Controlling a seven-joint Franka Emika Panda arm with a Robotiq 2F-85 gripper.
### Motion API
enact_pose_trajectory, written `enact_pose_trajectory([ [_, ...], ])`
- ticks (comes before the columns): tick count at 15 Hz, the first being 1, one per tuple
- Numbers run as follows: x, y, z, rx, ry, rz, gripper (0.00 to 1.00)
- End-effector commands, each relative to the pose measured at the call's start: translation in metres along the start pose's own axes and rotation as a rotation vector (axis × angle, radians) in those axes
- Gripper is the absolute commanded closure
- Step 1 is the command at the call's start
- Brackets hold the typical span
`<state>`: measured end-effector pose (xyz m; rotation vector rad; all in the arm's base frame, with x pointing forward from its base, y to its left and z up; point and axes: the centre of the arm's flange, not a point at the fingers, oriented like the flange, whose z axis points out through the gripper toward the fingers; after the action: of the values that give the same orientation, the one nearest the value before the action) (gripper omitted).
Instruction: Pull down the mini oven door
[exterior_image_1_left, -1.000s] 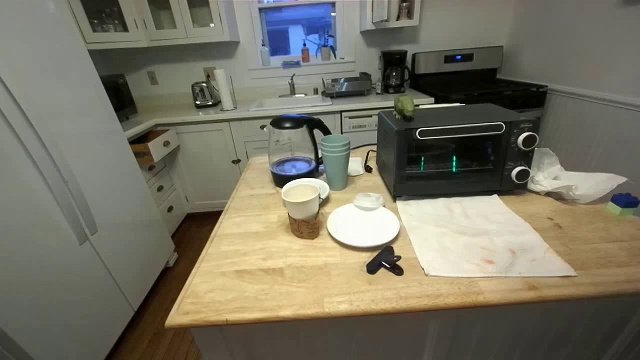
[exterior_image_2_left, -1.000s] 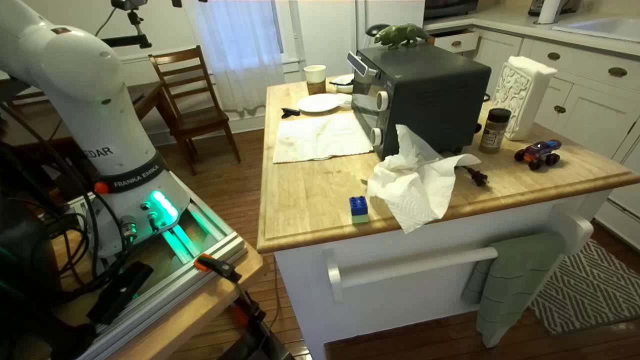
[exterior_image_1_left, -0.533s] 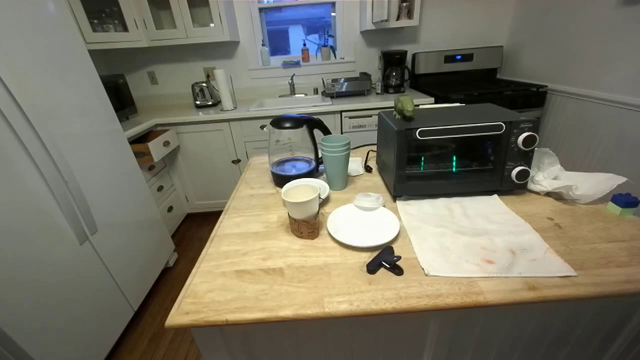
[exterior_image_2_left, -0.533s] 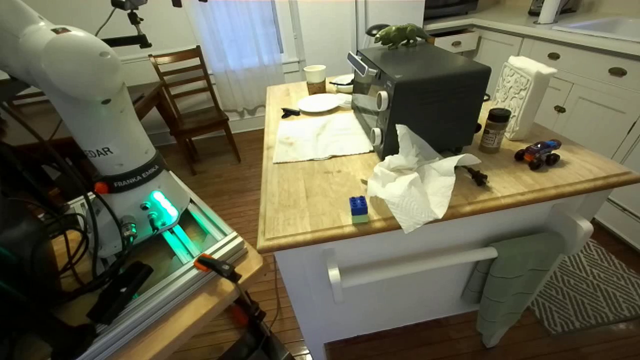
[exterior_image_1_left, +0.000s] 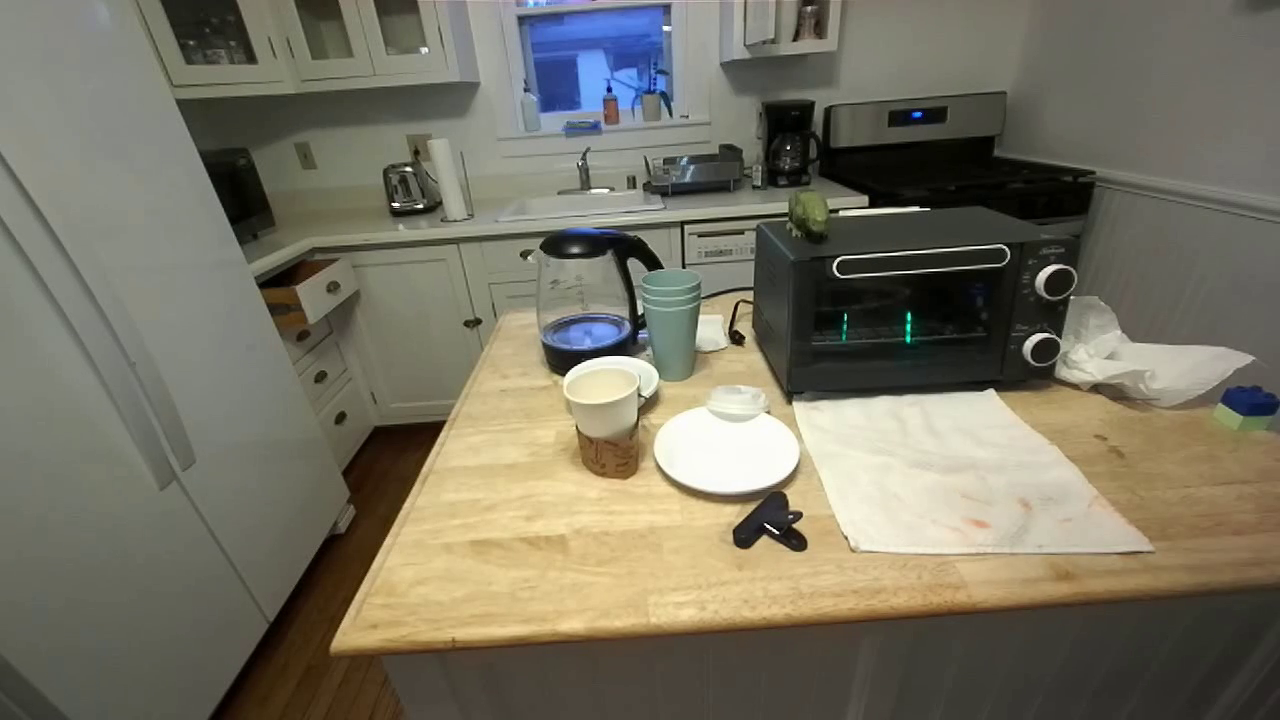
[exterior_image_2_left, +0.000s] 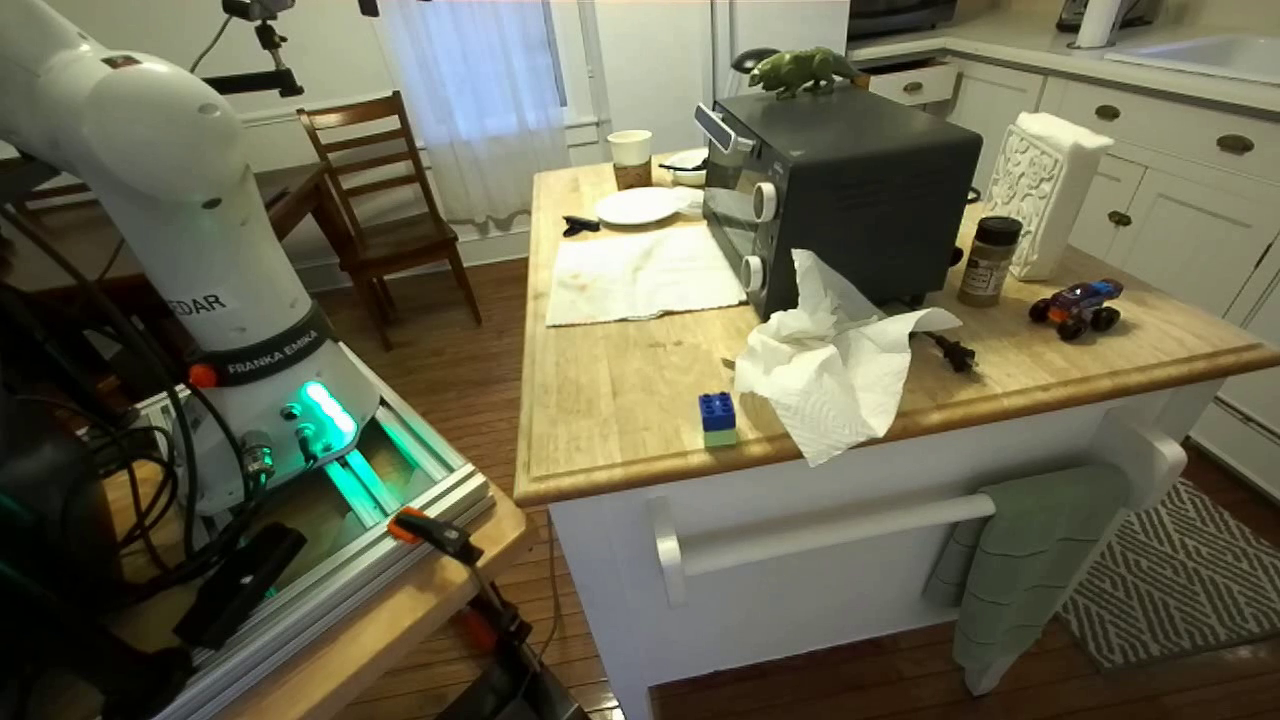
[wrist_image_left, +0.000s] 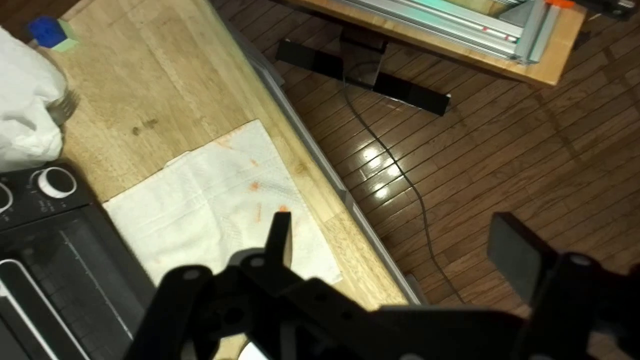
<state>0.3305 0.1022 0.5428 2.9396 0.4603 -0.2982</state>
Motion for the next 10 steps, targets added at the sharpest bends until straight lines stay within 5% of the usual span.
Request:
enact_pose_trajectory([
  [1, 0.007, 0.052, 0.018, -0.055, 0.058, -0.147, 0.00],
  [10, 0.029, 0.151, 0.076, 0.013, 0.256, -0.454, 0.00],
])
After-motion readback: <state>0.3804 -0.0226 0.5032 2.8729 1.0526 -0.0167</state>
